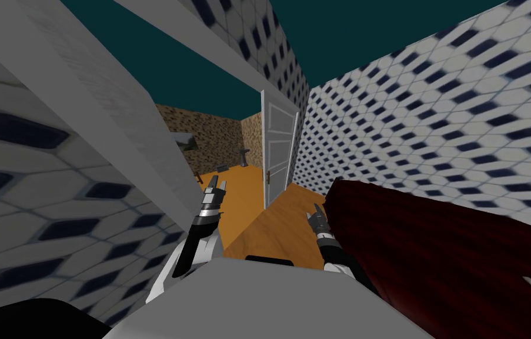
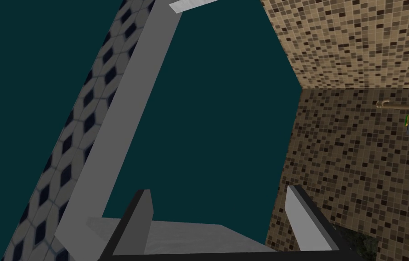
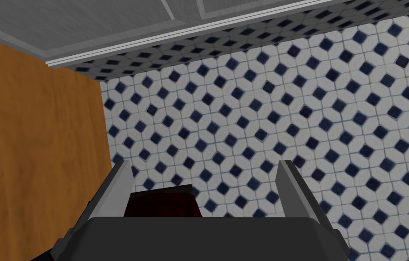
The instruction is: Push the door open
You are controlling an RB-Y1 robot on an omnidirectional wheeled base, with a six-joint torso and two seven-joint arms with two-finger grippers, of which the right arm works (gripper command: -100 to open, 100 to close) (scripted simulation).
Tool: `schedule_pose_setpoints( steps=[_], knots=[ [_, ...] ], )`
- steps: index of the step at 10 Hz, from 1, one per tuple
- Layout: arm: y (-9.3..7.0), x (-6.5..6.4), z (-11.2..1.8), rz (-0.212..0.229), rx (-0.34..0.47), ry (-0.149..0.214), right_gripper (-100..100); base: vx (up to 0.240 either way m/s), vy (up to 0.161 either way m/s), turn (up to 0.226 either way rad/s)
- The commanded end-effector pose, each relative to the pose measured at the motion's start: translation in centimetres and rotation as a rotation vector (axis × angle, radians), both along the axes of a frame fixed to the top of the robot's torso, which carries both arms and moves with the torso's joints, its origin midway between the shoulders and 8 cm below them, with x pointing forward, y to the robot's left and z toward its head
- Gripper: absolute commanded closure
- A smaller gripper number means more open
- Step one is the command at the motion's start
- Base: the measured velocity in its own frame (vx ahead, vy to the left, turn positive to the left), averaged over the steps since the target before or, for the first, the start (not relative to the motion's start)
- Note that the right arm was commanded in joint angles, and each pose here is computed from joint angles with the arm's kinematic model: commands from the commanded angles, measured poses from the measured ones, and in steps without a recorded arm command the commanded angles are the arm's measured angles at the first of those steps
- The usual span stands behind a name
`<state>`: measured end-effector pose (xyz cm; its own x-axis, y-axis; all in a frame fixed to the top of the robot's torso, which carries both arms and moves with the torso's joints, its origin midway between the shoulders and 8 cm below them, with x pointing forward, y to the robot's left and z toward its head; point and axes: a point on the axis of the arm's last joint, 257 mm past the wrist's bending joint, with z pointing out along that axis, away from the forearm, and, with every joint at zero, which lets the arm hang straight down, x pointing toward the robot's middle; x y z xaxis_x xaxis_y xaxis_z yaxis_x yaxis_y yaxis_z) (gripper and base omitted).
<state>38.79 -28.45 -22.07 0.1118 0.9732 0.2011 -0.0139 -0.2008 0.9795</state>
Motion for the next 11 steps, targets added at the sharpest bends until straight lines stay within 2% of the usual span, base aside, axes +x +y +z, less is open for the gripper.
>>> schedule_pose_setpoints(
  steps=[1, 6, 11],
  knots=[
    [0.5, -0.3, -1.8, 0.014, 0.027, 0.048, -100, 0.095, -0.002, 0.058],
    [1.8, -1.4, -7.2, 0.059, 0.117, 0.185, -100, 0.099, -0.009, 0.059],
    [3.7, -3.1, -12.0, 0.114, 0.214, 0.312, -100, 0.101, -0.008, 0.062]
  ],
)
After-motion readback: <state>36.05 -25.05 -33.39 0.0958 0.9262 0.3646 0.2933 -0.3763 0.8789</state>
